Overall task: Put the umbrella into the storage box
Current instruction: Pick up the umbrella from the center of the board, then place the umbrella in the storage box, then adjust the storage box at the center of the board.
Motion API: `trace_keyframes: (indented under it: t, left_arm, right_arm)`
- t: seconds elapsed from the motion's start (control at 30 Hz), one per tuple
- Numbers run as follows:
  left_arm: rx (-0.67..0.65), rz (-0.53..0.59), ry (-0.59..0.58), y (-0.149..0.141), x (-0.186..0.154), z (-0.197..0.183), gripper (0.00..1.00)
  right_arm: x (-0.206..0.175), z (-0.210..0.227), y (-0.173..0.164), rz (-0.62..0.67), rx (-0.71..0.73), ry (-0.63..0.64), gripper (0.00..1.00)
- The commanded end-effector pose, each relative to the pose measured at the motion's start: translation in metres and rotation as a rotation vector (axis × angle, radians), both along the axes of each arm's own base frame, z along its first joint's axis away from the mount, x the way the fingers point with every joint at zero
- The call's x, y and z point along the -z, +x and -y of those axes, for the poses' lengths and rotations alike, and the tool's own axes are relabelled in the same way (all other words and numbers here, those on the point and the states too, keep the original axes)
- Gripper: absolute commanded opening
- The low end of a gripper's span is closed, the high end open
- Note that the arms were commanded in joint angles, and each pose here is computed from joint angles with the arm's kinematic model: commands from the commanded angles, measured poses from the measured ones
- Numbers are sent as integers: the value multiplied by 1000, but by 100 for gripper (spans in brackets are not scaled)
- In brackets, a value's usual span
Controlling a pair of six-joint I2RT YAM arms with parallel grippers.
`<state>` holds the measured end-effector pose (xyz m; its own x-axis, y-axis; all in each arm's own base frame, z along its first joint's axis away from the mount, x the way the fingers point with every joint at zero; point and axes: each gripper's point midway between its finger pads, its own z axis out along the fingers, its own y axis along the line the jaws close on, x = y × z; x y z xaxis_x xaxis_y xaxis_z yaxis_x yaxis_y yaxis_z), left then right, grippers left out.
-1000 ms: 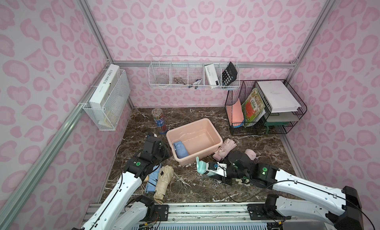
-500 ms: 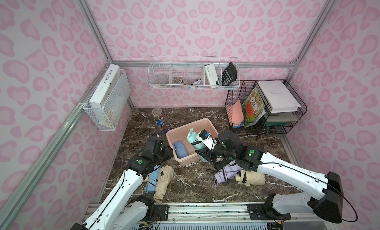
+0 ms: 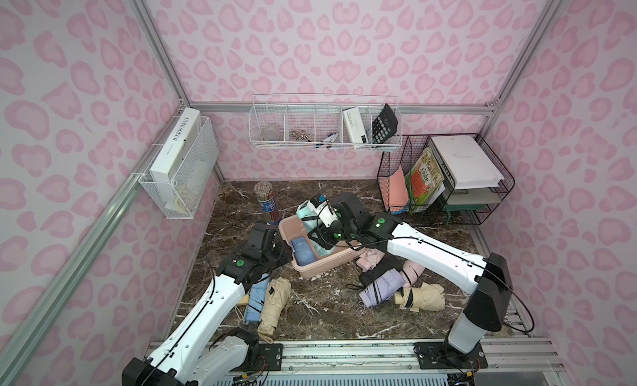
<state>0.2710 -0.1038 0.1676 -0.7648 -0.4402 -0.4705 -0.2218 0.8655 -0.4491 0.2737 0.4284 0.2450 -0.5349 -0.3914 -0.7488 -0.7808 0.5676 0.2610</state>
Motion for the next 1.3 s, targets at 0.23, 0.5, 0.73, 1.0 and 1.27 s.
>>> trace_keyframes:
  t: [0.23,0.5,0.73,1.0,1.27]
  left_arm:
    - [19,8,21,12,5,3,47]
    - [63,-29,81,19,10,4,39]
    - [99,-66,98,16,17,7,34]
    - [96,-104,85,10,28,8,26]
    - [105,-131,70,10,33,12,22]
  right_arm:
    - [26,-2,35,-69,114,-40,26]
    - [62,-6,47,-146,102,-156,26]
    - [88,-11,51,-178,91,-206,25]
    - [119,-12,49,-222,87,-241,23]
    - [144,-10,45,-266,114,-231,24]
